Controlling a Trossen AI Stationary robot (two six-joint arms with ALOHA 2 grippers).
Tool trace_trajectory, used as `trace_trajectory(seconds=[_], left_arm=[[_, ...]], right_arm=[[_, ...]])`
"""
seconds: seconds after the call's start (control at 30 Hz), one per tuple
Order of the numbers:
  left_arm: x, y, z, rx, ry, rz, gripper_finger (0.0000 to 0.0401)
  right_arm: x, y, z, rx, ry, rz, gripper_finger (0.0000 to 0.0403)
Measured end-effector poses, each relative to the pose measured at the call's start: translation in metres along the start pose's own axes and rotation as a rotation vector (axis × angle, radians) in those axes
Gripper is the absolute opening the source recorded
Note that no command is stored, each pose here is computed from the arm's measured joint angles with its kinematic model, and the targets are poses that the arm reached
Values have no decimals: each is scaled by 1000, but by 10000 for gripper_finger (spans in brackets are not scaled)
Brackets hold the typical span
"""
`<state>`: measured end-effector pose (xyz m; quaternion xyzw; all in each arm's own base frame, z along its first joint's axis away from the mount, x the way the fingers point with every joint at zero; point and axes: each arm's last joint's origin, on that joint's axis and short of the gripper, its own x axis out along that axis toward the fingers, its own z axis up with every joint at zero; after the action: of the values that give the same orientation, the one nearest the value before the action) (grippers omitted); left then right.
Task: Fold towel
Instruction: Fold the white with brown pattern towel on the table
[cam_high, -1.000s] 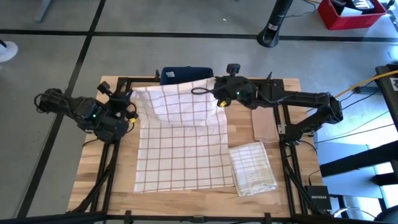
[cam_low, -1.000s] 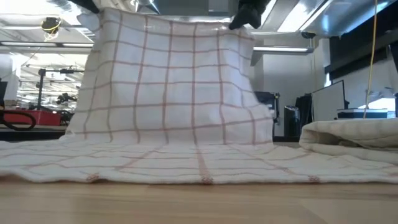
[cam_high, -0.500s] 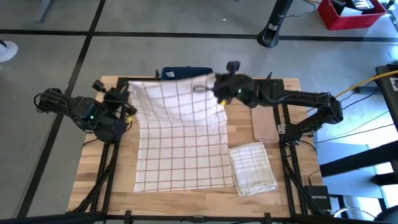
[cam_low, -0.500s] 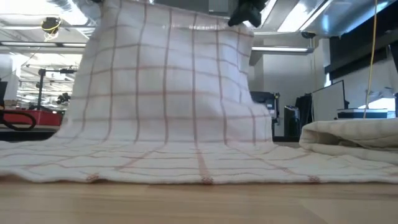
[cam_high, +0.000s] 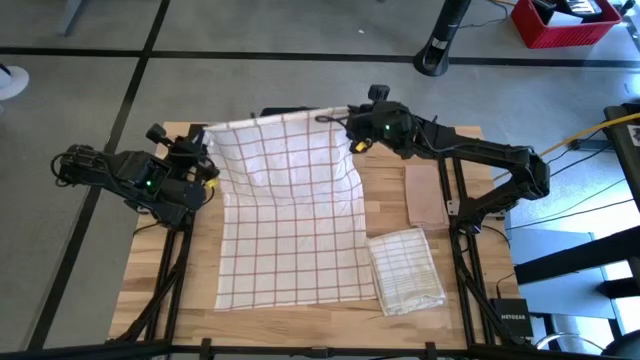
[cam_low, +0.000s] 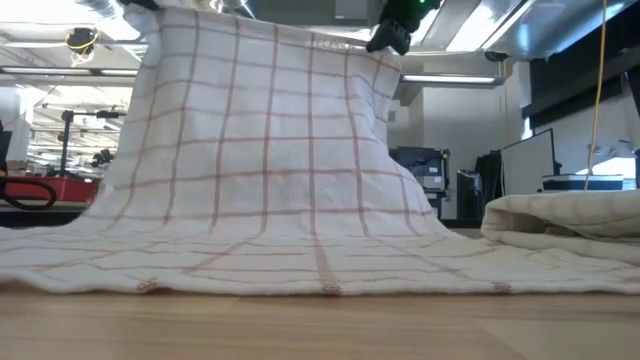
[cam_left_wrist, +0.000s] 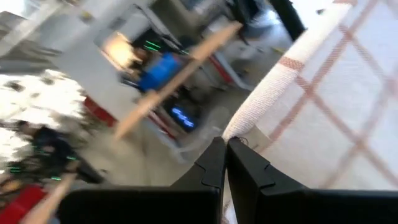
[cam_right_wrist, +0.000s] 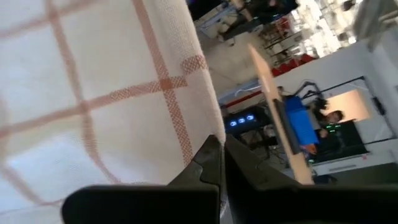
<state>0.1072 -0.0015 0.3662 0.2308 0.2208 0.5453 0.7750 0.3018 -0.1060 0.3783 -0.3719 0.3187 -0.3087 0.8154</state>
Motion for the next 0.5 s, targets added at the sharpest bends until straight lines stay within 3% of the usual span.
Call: trace_trajectory(seconds=[0.2, 0.4, 0.5], left_arm=[[-12, -13, 1, -38, 108, -341, 5], [-35, -26, 0, -95, 264, -787, 5], [-46, -27, -2, -154, 324, -890, 5]], right_arm=[[-42, 19, 11, 45, -25, 131, 9], [-82, 46, 11, 226, -8, 449, 9], [-96, 63, 12, 278, 22, 582, 9]])
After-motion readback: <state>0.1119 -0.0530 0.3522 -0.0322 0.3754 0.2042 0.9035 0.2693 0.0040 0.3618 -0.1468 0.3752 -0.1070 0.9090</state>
